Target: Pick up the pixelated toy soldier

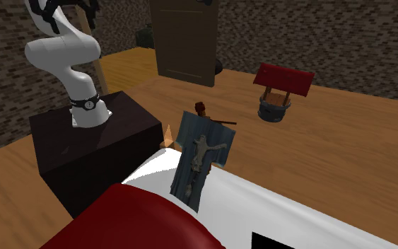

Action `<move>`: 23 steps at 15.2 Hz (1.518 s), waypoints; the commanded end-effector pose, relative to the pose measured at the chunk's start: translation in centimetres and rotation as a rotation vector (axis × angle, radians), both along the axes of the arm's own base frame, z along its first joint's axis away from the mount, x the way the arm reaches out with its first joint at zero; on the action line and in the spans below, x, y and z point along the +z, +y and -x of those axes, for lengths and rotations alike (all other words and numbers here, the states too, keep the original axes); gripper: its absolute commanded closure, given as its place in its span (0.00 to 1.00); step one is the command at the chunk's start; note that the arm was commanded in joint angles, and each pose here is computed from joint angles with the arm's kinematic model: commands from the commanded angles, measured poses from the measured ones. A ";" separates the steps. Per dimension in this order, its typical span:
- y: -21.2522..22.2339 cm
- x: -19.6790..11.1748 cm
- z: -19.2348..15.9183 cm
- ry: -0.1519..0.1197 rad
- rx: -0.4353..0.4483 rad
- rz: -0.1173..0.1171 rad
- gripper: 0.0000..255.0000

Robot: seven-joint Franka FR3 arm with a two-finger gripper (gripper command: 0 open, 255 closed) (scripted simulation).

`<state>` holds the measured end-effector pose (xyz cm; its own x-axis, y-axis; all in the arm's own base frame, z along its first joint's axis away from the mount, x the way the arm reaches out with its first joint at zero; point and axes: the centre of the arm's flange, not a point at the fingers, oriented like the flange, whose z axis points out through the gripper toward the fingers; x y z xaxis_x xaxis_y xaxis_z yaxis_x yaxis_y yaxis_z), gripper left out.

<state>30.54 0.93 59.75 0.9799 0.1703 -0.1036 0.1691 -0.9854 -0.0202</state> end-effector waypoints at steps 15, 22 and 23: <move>9.9 -8.9 -11.3 -0.094 -0.059 0.006 0.00; 14.6 -12.9 -17.5 -0.141 -0.088 0.009 0.00; 15.3 -13.5 -18.4 -0.147 -0.092 0.009 0.00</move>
<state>47.72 15.64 47.18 0.9959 0.0837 0.0335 0.0835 -0.9965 0.0076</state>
